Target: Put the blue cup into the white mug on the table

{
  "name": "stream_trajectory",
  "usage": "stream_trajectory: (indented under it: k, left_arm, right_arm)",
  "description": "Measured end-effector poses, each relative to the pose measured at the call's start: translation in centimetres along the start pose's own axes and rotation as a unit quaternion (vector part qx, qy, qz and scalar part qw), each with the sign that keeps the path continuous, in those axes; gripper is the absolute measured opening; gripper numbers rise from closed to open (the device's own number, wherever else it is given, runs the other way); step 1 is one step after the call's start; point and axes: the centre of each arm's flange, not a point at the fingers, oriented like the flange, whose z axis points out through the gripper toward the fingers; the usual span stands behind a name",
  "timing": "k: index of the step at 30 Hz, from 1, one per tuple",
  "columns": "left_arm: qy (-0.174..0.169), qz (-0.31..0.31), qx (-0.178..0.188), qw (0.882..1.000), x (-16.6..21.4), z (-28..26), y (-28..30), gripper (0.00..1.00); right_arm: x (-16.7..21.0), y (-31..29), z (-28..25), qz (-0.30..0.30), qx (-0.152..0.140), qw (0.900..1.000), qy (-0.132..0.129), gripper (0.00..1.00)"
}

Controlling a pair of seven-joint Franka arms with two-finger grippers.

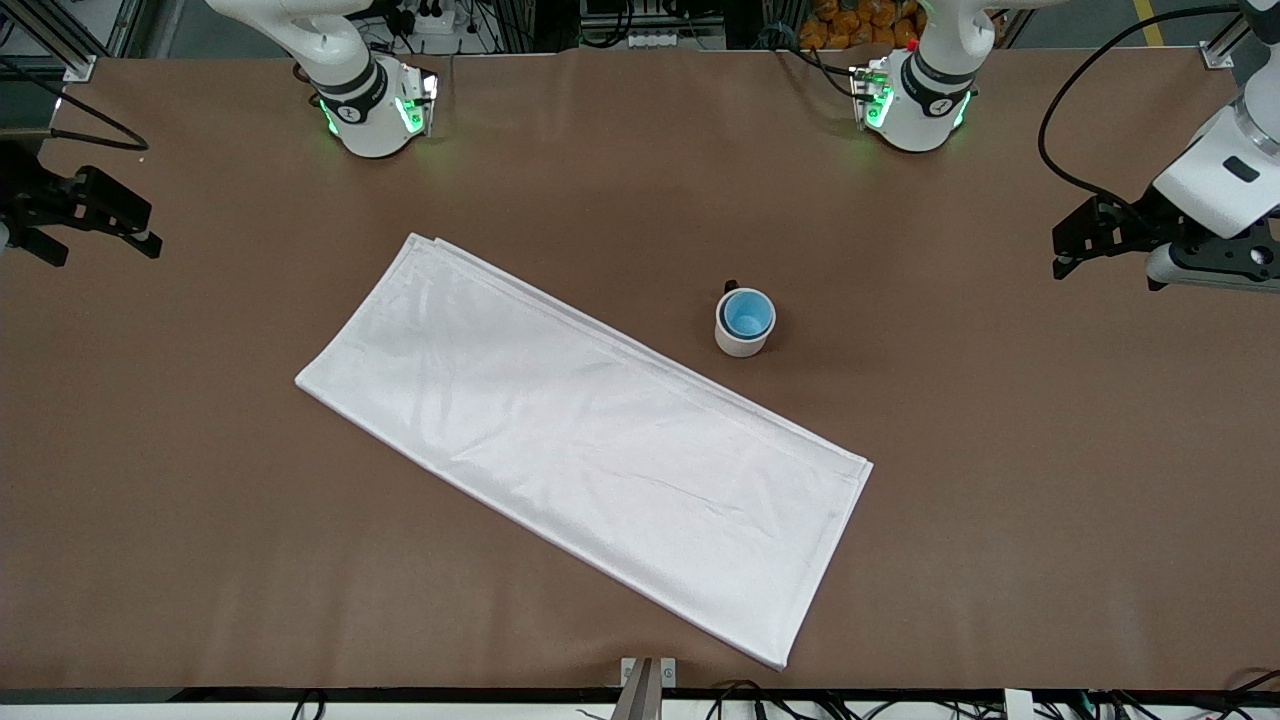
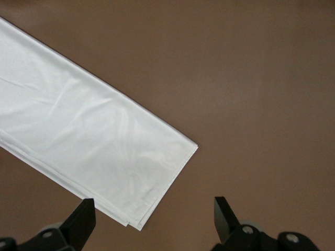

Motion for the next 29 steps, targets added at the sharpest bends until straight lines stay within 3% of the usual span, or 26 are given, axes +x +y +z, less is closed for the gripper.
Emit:
stream_trajectory:
  k: [29]
  left_arm:
    - [-0.003, -0.002, -0.007, 1.0, -0.16, -0.56, -0.01, 1.0]
  right_arm:
    - [-0.13, -0.67, 0.4, -0.006, 0.001, 1.0, -0.01, 1.0]
